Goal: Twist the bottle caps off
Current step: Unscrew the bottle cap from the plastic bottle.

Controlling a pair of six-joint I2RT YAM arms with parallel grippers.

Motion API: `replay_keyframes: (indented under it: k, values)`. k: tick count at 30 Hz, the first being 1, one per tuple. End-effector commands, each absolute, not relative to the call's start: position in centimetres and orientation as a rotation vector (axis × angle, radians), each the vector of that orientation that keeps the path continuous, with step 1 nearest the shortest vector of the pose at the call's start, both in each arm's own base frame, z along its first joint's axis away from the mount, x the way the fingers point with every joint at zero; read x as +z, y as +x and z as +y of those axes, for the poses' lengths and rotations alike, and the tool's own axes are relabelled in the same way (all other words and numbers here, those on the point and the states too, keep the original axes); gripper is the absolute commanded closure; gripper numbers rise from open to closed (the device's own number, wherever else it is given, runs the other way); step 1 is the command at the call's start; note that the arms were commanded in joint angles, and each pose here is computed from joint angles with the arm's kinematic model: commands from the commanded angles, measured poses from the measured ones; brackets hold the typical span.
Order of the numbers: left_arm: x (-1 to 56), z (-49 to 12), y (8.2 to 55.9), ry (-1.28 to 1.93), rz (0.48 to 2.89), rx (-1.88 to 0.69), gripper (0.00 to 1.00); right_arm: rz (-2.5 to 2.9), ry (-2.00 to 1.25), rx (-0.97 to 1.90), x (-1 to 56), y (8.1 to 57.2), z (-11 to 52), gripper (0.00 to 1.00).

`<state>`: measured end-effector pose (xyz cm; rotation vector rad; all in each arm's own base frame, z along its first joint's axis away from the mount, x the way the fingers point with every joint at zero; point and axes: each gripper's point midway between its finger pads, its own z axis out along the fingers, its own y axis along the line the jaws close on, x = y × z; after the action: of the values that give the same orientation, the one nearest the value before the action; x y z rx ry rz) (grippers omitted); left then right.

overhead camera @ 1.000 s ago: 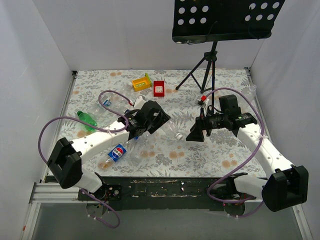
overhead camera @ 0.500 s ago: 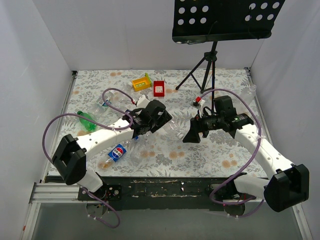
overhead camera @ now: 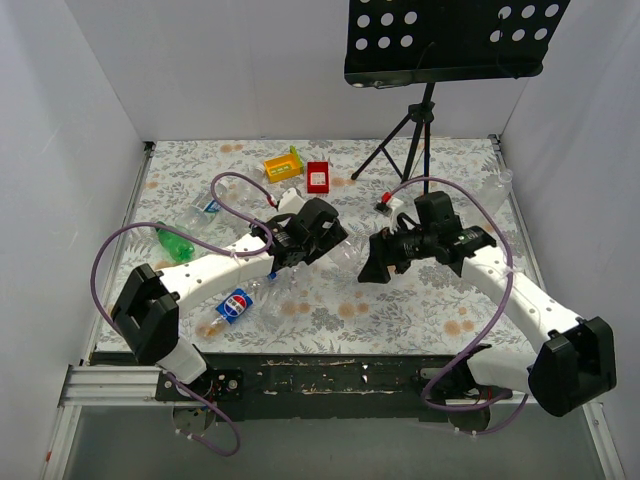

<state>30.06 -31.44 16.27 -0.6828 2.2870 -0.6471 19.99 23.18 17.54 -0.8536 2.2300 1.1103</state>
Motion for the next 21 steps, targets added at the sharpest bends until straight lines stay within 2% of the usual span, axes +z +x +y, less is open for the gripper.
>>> replay_keyframes:
  k: [1,6,9,12,17,19,21]
  values:
    - [18.2,-32.0,30.6,-0.682,2.239,-0.669,0.76,2.197,-0.833,1.048,18.4,22.2,24.2,0.12]
    - [18.2,-32.1,30.5,-0.682,2.241,-0.670,0.76,2.205,-0.860,1.035,18.0,22.7,25.1,0.13]
    - [18.1,-32.2,30.4,-0.682,2.244,-0.671,0.76,2.201,-0.878,1.043,17.9,22.8,25.5,0.19]
    - [18.1,-32.1,30.4,-0.686,2.242,-0.672,0.76,2.202,-0.898,1.071,17.9,22.5,25.9,0.37]
    - [18.5,-31.8,30.3,-0.690,2.229,-0.673,0.75,2.209,-0.923,1.088,17.4,22.1,25.9,0.72]
    - [18.7,-31.7,30.2,-0.694,2.224,-0.678,0.72,2.200,-0.931,1.089,17.4,22.1,25.9,0.82]
    - [18.7,-31.5,30.2,-0.697,2.219,-0.680,0.64,2.194,-0.940,1.078,17.4,22.1,25.8,0.89]
